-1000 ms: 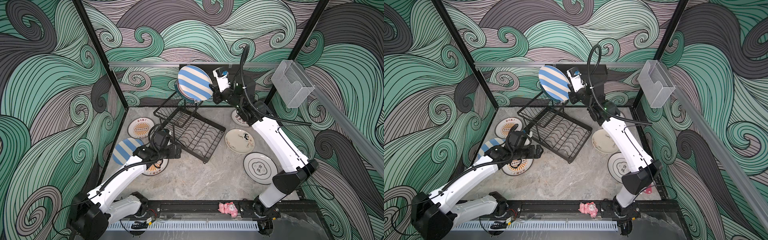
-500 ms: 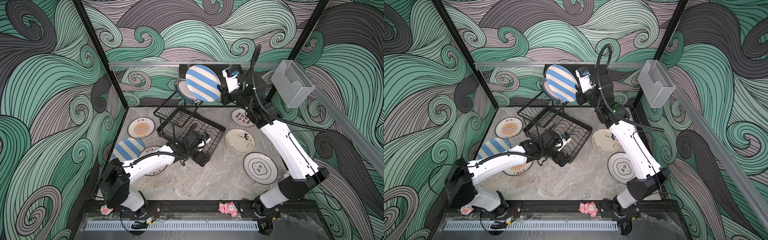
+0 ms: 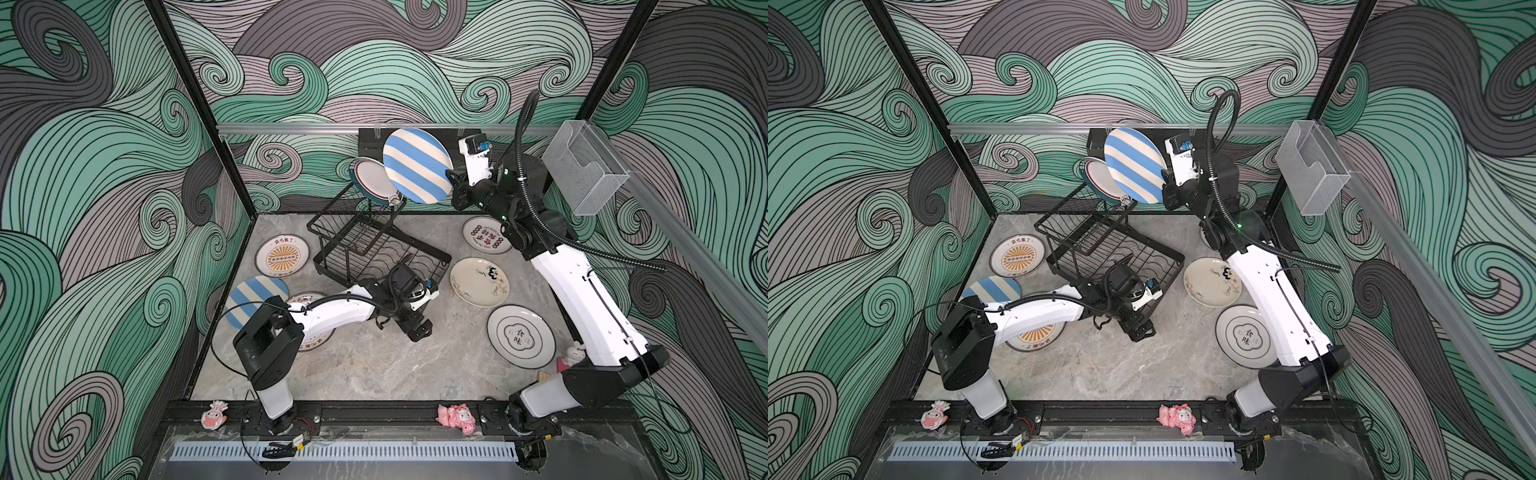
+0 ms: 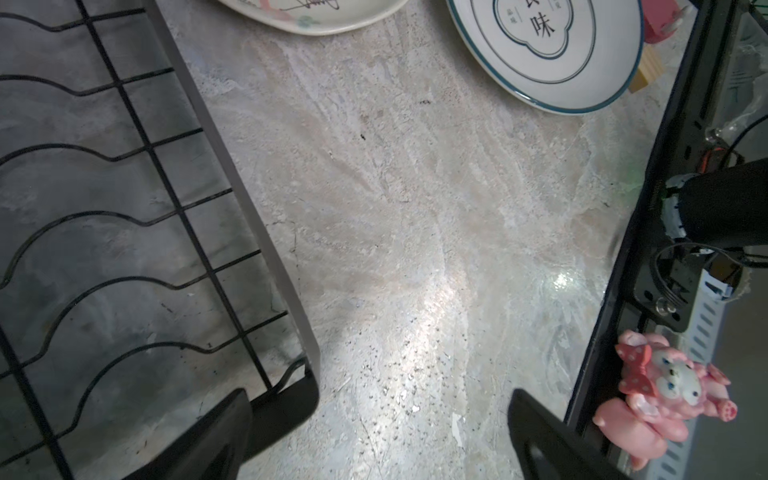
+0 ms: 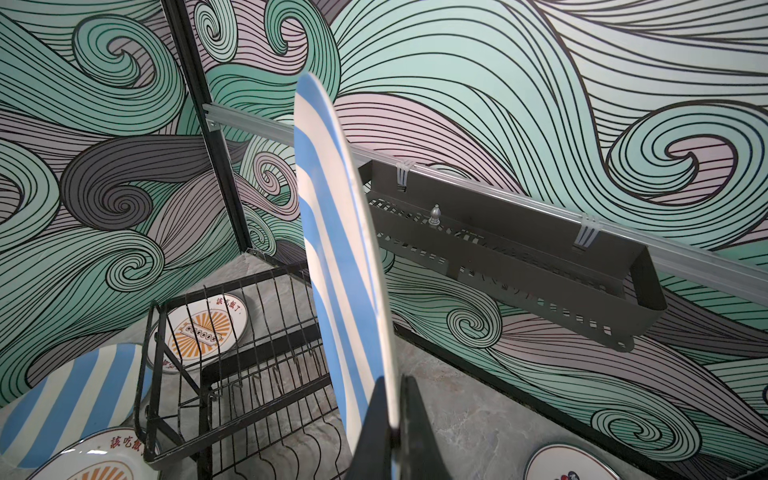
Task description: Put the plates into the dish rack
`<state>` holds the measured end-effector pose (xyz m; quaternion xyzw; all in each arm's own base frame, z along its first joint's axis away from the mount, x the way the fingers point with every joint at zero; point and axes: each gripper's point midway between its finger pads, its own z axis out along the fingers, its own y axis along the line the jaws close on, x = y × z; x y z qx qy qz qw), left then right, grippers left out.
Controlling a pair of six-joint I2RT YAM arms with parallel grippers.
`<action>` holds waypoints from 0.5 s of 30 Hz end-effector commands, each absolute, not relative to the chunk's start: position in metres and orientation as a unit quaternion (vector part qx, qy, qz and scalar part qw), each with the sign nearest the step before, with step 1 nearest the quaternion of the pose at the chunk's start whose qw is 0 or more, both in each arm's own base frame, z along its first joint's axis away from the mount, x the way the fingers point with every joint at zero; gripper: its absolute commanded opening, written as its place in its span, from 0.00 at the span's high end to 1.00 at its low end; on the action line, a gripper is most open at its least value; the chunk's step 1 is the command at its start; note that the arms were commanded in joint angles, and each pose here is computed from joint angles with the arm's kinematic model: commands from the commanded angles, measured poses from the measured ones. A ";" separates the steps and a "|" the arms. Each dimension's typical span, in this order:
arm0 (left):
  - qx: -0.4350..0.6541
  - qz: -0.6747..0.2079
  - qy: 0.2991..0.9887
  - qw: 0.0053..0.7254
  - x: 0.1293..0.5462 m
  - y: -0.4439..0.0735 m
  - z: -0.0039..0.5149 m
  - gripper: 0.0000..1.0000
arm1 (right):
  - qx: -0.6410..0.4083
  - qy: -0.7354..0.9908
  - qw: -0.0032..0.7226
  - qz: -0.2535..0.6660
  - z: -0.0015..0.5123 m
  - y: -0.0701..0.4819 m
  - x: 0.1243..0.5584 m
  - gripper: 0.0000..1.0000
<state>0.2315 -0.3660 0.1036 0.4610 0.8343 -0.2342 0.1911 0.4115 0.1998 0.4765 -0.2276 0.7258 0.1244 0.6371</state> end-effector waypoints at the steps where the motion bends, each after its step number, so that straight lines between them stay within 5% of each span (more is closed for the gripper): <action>1: 0.488 -0.243 0.823 0.160 0.218 -0.367 0.100 0.02 | -0.215 0.703 0.665 0.132 0.501 0.194 0.405 1.00; 15: 0.484 -0.215 0.843 0.096 0.200 -0.343 0.082 0.02 | -0.219 0.701 0.666 0.131 0.502 0.197 0.409 1.00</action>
